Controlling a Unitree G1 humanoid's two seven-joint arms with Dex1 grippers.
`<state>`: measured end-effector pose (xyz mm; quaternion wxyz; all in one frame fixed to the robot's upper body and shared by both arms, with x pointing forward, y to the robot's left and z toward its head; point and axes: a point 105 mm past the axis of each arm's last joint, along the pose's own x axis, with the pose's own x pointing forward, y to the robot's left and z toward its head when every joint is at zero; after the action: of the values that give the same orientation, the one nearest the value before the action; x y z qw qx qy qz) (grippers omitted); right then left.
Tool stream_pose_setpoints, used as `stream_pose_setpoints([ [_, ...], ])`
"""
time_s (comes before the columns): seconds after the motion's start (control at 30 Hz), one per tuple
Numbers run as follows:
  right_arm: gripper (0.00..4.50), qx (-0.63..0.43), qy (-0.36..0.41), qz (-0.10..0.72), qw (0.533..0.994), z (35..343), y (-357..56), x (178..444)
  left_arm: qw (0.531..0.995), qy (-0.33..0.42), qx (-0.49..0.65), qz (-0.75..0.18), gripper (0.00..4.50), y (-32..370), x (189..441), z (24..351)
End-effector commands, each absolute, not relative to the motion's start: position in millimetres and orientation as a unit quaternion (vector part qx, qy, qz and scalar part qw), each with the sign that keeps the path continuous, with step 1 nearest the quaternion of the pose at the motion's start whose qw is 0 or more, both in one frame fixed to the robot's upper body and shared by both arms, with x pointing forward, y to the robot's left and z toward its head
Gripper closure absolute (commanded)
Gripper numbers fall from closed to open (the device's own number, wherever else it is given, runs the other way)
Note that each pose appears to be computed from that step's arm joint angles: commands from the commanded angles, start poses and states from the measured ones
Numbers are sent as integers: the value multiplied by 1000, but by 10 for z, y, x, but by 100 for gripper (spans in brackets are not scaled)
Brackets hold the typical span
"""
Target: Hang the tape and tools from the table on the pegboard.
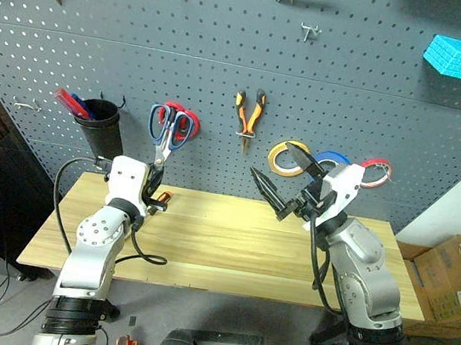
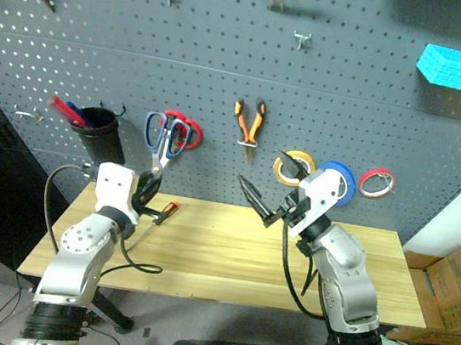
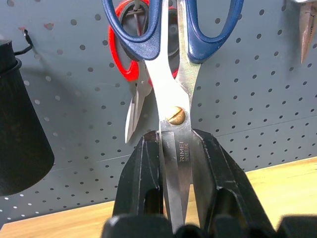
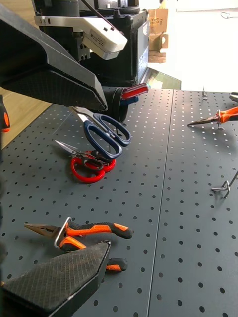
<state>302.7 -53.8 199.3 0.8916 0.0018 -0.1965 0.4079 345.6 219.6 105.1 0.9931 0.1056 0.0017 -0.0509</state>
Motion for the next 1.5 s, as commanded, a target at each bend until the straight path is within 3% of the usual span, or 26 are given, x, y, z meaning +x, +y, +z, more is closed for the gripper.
stream_pose_setpoints([
  [0.03,0,-8,-223,395,891,2126,-595,3029,993,-17,98,-57,404,2150,3552,1192],
  [0.23,0,-11,-221,395,891,2114,-588,3034,992,-12,113,-55,404,2209,3779,1234],
  [0.43,0,-14,-217,399,891,2083,-594,3011,991,-20,114,-68,205,2181,3873,1305],
  [0.63,0,-19,-203,404,892,1982,-600,2960,991,12,118,-60,2,2264,3753,1100],
  [0.73,0,-18,-193,411,891,1913,-576,2906,991,31,122,-49,2,2362,3655,993],
  [0.97,0,-23,-135,508,850,1542,-49,2791,984,110,137,-3,2,2898,3490,706],
  [1.2,0,-60,-93,555,824,1487,551,2894,971,168,171,12,2,3212,3672,644],
  [1.37,0,-124,-32,534,835,1381,658,3066,971,171,162,-35,2,3010,3898,722],
  [1.5,0,-136,-25,529,837,1439,667,3105,968,186,151,-73,2,2880,4003,711],
])
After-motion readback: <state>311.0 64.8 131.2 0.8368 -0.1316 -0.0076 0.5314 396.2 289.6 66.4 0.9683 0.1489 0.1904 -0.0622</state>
